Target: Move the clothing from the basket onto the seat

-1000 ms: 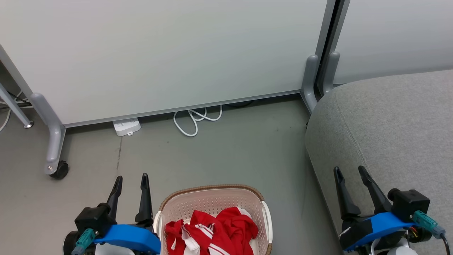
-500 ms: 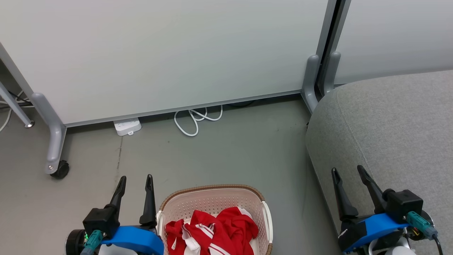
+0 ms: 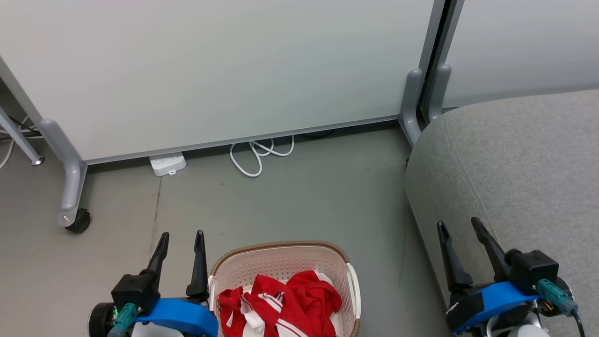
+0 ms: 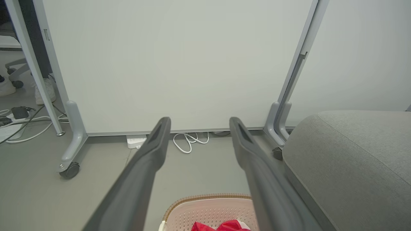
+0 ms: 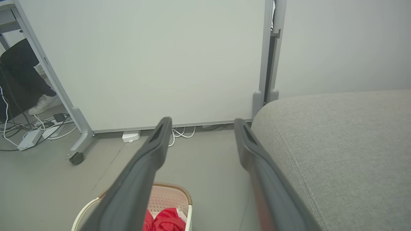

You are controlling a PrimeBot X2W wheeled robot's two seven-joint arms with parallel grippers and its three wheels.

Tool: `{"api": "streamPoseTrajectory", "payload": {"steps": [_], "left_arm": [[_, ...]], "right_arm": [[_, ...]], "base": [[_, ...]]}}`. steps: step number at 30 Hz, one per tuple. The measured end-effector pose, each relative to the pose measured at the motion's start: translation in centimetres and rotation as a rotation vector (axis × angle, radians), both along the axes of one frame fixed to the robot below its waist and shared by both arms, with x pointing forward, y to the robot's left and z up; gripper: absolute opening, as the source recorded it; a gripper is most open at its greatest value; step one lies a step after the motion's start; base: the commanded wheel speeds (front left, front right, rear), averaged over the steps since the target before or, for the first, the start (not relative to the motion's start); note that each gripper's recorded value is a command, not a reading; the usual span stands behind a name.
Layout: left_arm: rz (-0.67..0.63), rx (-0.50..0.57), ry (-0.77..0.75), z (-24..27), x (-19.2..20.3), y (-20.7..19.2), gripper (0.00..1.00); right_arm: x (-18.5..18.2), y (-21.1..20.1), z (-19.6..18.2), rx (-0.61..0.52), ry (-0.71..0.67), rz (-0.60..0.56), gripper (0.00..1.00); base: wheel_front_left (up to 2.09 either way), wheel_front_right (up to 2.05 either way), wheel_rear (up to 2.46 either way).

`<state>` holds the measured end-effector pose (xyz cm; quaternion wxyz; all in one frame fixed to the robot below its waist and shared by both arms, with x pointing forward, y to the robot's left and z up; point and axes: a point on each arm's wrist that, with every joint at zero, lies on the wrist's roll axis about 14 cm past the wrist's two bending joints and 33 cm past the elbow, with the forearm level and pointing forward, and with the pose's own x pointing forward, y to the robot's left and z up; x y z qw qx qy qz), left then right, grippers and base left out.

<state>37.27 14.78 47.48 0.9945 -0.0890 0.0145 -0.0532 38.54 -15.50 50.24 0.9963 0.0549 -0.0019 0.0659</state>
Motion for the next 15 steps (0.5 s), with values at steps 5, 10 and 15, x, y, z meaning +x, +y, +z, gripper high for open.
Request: {"api": "streamPoseTrajectory", "payload": {"steps": [5, 10, 15], "left_arm": [[-0.009, -0.006, 0.038, -1.2, 0.2, -0.3, 1.00], [-0.055, -0.009, 0.113, -3.7, 1.3, -1.7, 1.00], [-0.120, -0.001, 0.223, -7.3, 2.8, -3.5, 1.00]], "right_arm": [[0.4, 0.3, 0.0, 0.005, 0.000, 0.009, 1.00], [1.7, 0.7, 0.8, 0.012, -0.024, 0.021, 1.00], [3.8, 0.7, 1.6, 0.016, -0.059, 0.026, 1.00]], "base": [[0.00, 0.00, 0.00], [0.00, 0.00, 0.00], [0.00, 0.00, 0.00]]}}
